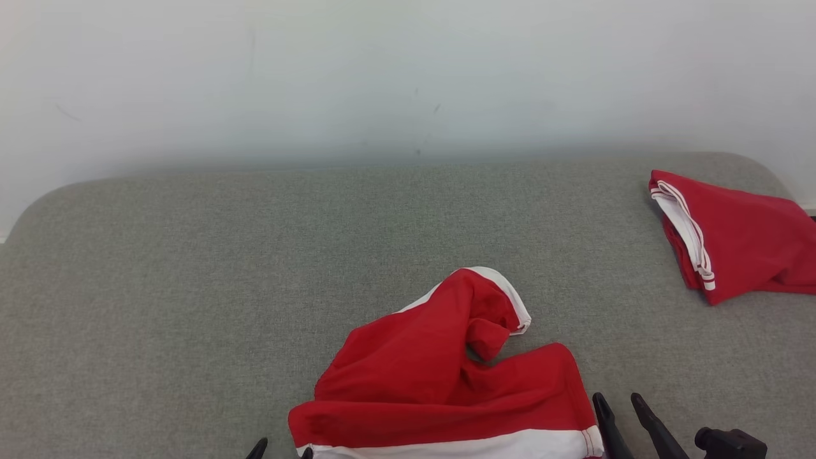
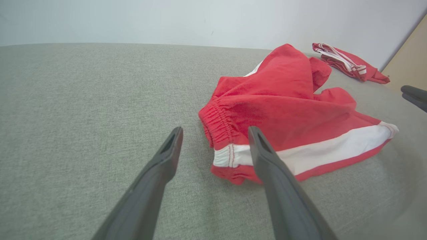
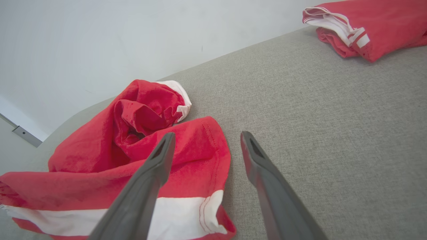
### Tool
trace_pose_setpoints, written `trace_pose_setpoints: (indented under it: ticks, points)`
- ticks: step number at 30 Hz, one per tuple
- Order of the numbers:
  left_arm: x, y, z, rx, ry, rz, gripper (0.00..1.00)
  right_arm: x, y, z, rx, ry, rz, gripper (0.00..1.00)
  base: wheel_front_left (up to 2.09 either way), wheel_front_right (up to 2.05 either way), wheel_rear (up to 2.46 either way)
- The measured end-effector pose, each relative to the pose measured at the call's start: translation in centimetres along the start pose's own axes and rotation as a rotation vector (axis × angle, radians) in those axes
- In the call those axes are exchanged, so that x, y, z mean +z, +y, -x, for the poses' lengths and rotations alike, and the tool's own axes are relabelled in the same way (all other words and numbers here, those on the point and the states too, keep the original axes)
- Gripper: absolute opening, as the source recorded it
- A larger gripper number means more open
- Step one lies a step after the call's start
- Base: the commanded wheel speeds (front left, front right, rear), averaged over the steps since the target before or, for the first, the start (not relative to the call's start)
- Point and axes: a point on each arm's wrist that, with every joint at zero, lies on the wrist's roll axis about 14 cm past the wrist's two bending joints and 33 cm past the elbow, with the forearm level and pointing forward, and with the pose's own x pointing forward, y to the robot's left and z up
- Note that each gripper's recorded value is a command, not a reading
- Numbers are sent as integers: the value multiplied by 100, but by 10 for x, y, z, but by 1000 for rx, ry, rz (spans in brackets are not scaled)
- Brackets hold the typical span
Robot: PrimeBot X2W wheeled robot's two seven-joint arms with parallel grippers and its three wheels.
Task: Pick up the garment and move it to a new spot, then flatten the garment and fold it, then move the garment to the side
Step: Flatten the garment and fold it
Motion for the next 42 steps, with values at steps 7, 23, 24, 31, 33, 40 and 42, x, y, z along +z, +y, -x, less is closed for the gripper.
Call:
trace_pose_setpoints:
  ticks: [7,23,24,31,33,40,42]
  points:
    - [-11,1,16,8,39,-7,100,-5,-9,8,-21,19,6,100,0,0,0]
    - [-36,2,-4,-88,184,-69,100,-45,-3,13,26,238,62,100,0,0,0]
    - [-37,1,-5,-94,191,-67,100,-47,-2,13,29,250,63,100,0,0,0]
    - [-42,-4,-11,-139,221,-64,100,-50,2,7,49,268,69,100,0,0,0]
    - [-43,-7,-14,-157,229,-70,100,-51,4,6,56,273,70,100,0,0,0]
    - [-48,-16,-18,-177,247,4,0,-56,7,0,71,301,76,0,0,0,0]
    - [-49,-17,-17,-184,252,-5,0,-56,9,-1,77,294,74,0,0,0,0]
